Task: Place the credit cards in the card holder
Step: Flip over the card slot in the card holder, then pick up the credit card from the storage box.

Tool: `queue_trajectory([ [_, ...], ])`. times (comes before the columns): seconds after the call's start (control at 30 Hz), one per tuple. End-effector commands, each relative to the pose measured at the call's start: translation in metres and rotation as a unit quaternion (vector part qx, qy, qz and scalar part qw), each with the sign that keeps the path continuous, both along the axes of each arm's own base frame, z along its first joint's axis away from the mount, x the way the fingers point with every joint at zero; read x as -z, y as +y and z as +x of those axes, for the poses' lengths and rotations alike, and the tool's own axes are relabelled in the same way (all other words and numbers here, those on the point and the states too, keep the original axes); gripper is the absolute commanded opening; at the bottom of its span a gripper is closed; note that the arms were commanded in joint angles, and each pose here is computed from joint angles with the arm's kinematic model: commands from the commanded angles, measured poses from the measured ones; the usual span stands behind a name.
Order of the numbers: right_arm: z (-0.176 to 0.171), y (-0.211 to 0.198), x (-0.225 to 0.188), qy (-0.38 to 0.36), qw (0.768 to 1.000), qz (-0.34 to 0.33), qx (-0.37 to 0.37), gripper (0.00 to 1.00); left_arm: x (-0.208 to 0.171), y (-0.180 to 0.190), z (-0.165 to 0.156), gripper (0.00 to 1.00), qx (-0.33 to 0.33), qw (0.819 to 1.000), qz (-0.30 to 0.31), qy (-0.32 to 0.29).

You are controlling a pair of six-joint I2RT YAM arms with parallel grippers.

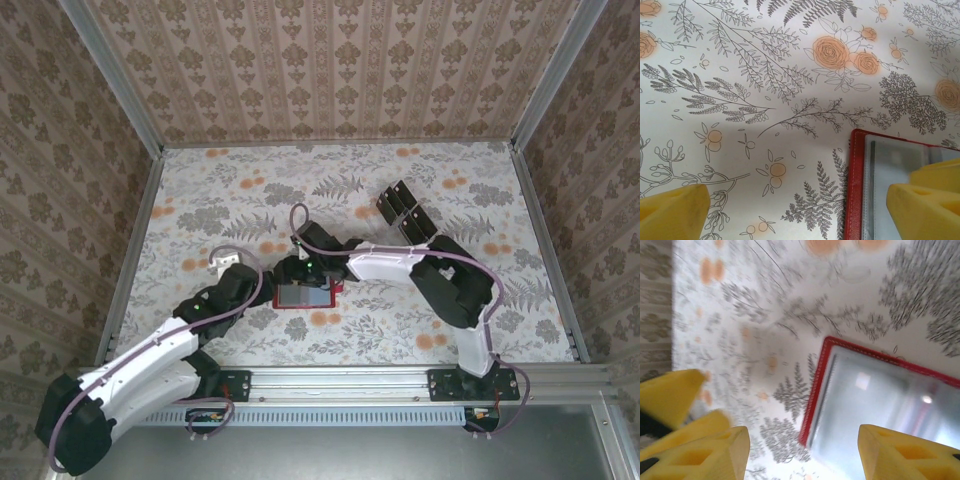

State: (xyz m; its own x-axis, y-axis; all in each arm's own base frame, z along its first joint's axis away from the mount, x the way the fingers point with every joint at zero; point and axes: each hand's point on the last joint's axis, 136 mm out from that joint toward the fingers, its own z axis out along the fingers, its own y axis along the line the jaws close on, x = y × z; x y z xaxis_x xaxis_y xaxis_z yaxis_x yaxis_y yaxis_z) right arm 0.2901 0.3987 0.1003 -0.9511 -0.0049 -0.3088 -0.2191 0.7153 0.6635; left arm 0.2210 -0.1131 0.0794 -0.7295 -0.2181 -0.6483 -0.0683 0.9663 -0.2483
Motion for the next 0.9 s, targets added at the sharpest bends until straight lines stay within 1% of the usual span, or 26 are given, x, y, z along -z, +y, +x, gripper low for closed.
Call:
queue_trajectory([
  [0.0, 0.01, -0.036, -0.052, -0.057, 0.998, 0.001, 0.018, 0.61, 0.006, -0.01, 0.001, 1.0, 0.032, 0.999, 0.003, 0.012],
  [0.07, 0.015, -0.068, -0.055, -0.067, 0.996, -0.034, 0.039, 0.61, 0.008, -0.018, 0.004, 1.0, 0.046, 0.999, 0.002, 0.017],
  [0.17, 0.023, -0.125, -0.054, -0.082, 0.988, -0.107, 0.08, 0.61, 0.01, -0.028, 0.01, 1.0, 0.06, 0.998, 0.006, 0.026],
  [0.27, 0.03, -0.183, -0.052, -0.098, 0.969, -0.193, 0.116, 0.6, 0.013, -0.034, 0.016, 1.0, 0.066, 0.997, 0.014, 0.035],
  [0.33, 0.034, -0.219, -0.048, -0.102, 0.953, -0.254, 0.133, 0.59, 0.014, -0.037, 0.019, 1.0, 0.07, 0.997, 0.019, 0.04],
  [0.4, 0.04, -0.243, -0.047, -0.109, 0.94, -0.291, 0.143, 0.57, 0.013, -0.039, 0.022, 1.0, 0.072, 0.996, 0.024, 0.043],
  [0.53, 0.06, -0.266, -0.049, -0.119, 0.919, -0.349, 0.142, 0.51, 0.012, -0.039, 0.026, 1.0, 0.074, 0.995, 0.04, 0.049],
  [0.63, 0.079, -0.271, -0.046, -0.123, 0.906, -0.384, 0.13, 0.43, 0.01, -0.039, 0.028, 1.0, 0.074, 0.995, 0.047, 0.051],
  [0.7, 0.091, -0.271, -0.042, -0.123, 0.899, -0.403, 0.12, 0.4, 0.009, -0.039, 0.03, 1.0, 0.071, 0.995, 0.048, 0.053],
  [0.87, 0.123, -0.275, -0.03, -0.124, 0.876, -0.453, 0.109, 0.33, 0.01, -0.037, 0.029, 1.0, 0.068, 0.995, 0.048, 0.056],
])
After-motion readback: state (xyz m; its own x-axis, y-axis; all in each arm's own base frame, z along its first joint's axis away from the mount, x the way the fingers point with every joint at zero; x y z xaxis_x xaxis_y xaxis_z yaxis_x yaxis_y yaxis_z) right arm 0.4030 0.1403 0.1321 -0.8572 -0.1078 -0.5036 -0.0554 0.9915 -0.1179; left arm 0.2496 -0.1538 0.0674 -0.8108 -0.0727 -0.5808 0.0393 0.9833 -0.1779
